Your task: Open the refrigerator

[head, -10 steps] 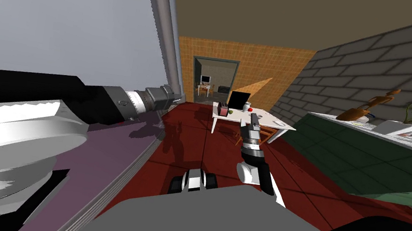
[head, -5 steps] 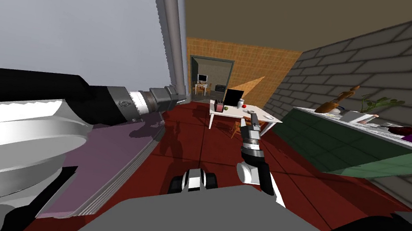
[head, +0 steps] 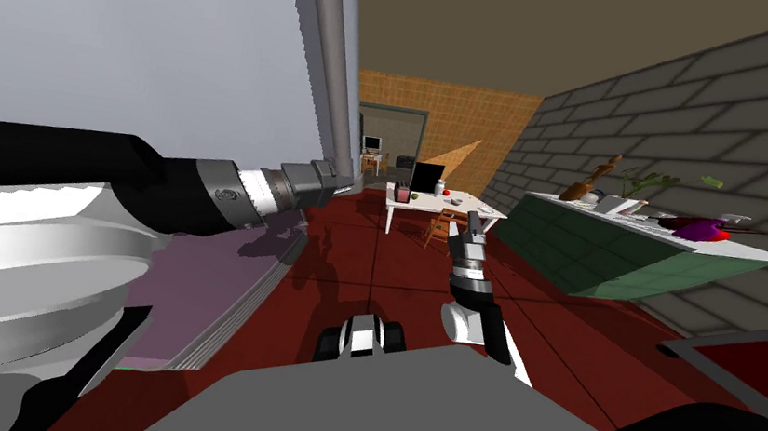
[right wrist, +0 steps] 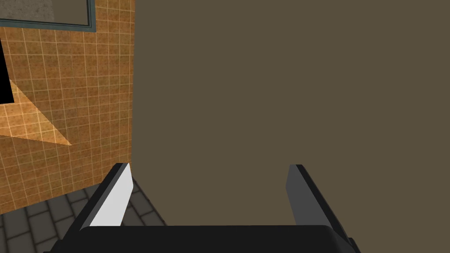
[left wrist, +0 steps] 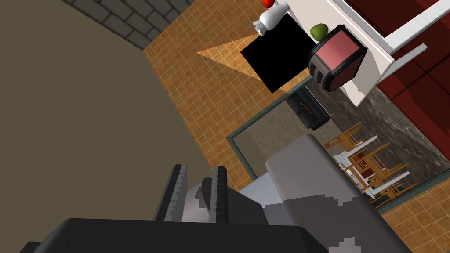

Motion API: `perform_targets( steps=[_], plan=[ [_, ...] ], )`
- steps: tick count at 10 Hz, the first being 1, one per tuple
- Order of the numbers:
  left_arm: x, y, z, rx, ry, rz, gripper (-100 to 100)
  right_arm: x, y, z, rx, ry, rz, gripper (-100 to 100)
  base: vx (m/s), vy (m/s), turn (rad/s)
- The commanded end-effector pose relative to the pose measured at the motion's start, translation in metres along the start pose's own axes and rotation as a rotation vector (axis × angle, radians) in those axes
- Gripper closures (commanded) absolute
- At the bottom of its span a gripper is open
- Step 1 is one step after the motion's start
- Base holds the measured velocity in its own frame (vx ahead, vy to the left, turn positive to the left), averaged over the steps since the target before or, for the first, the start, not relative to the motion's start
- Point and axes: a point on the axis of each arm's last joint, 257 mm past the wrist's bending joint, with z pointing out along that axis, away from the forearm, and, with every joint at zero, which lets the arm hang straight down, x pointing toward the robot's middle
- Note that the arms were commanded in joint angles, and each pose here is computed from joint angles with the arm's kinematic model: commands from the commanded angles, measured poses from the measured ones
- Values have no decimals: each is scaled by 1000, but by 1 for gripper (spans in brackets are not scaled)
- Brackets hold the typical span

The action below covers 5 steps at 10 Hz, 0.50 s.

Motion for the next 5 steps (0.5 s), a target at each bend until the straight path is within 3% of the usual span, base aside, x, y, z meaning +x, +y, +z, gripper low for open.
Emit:
perform_targets(
  steps=[1,5],
  plan=[
    [-13,-9,-3,-8,0,3,-100,0,0,0,0,0,0,0,17,-28,-1],
    [-31,-23,-8,-16,-4,6,-100,0,0,0,0,0,0,0,30,-16,-19]
  ],
)
